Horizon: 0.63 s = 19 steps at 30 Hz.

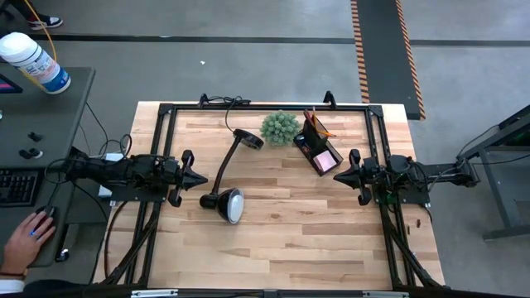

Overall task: Pick and place office supplies into organizer
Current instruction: Return to Home Position

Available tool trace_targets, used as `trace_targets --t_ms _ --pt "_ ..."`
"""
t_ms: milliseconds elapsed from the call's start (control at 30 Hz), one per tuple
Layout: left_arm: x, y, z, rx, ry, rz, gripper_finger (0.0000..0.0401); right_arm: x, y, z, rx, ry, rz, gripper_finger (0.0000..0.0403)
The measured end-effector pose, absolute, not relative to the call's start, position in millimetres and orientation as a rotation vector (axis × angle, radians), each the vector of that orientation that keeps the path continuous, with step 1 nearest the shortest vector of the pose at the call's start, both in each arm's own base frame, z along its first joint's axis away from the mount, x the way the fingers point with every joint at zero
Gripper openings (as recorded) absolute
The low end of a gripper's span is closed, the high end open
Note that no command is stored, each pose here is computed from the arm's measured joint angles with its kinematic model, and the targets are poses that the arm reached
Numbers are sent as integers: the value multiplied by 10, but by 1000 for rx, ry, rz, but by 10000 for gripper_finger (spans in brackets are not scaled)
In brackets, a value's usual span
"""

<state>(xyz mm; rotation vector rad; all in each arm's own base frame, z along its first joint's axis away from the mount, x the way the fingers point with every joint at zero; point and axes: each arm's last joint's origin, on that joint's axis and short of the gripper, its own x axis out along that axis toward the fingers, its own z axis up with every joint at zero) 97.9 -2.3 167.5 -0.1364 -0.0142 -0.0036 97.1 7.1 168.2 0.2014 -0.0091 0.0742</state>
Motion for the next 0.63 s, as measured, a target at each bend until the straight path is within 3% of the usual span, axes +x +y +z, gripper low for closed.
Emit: trace_targets --t_ms 633 --pt "979 -23 1675 -136 -14 -4 1 971 70 1682 201 -9 74 1"
